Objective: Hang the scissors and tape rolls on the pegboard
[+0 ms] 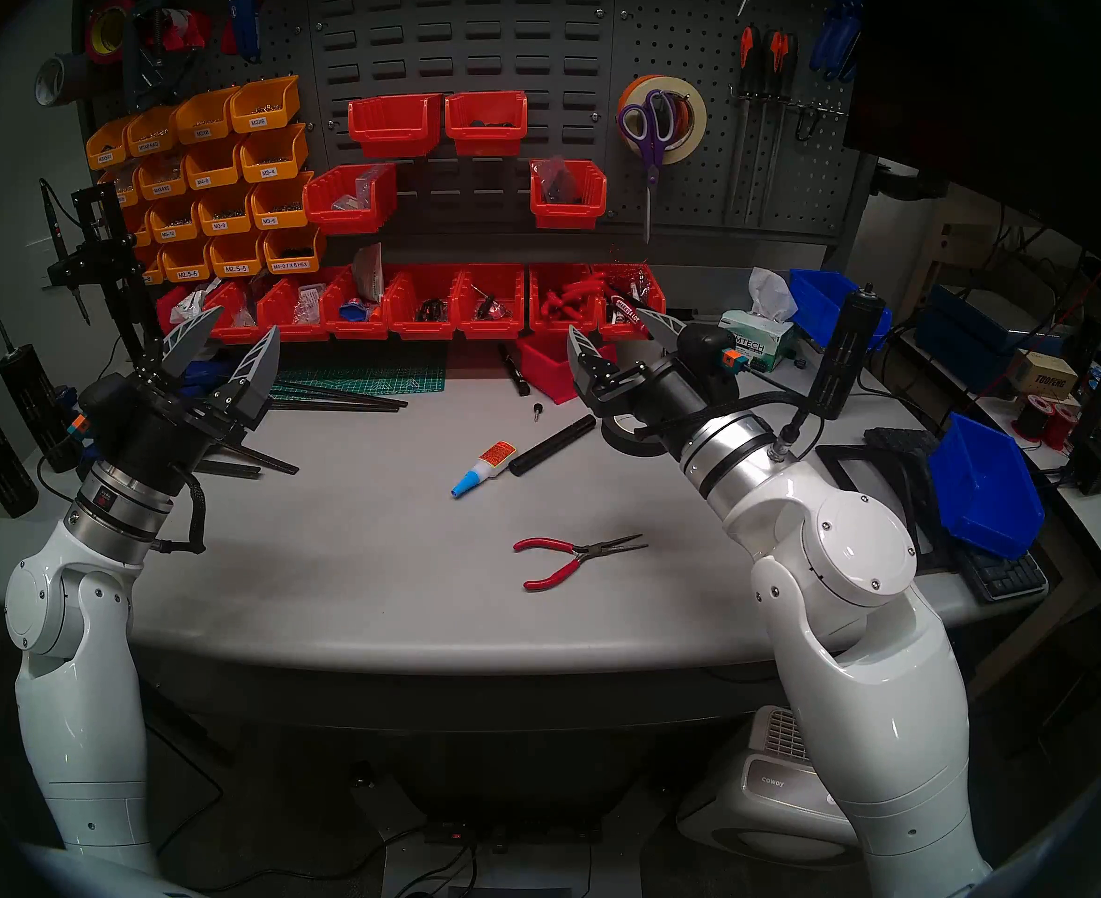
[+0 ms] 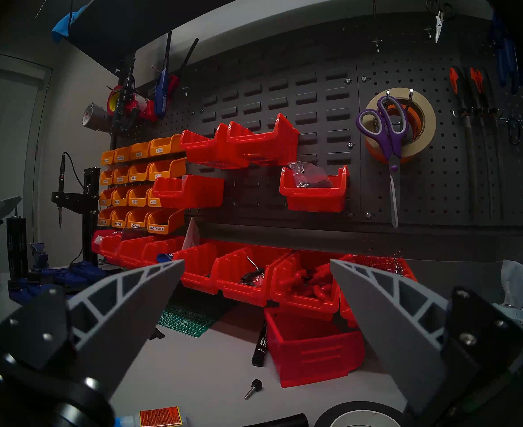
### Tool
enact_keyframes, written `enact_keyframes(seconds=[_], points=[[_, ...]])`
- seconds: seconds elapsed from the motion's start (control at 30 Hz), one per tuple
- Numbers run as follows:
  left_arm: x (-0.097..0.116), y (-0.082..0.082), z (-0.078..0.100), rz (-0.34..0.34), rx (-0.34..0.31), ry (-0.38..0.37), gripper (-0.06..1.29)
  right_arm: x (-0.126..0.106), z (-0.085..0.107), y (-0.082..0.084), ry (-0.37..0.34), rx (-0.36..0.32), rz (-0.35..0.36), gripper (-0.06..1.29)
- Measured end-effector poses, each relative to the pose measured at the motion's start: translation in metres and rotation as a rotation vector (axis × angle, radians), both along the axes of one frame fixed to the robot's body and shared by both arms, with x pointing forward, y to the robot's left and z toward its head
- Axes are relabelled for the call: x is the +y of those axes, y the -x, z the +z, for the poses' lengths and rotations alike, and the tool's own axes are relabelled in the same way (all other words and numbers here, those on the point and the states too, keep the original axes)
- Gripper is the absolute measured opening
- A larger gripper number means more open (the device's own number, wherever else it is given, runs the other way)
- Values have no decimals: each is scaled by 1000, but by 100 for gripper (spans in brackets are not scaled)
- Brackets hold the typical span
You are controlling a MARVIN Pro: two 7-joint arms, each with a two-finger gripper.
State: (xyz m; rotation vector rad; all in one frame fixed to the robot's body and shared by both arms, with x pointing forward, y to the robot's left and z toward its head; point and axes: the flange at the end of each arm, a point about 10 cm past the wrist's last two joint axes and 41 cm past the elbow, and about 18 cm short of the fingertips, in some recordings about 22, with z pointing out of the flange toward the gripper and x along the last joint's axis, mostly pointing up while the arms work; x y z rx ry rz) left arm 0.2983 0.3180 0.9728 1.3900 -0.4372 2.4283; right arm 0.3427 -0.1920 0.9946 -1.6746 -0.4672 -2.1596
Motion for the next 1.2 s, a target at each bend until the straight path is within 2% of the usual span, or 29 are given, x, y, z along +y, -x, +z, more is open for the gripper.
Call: enact_keyframes(seconds=[1.2], points=[[1, 0, 0, 4, 2, 4, 123, 2, 0, 1, -5, -8, 8, 122]])
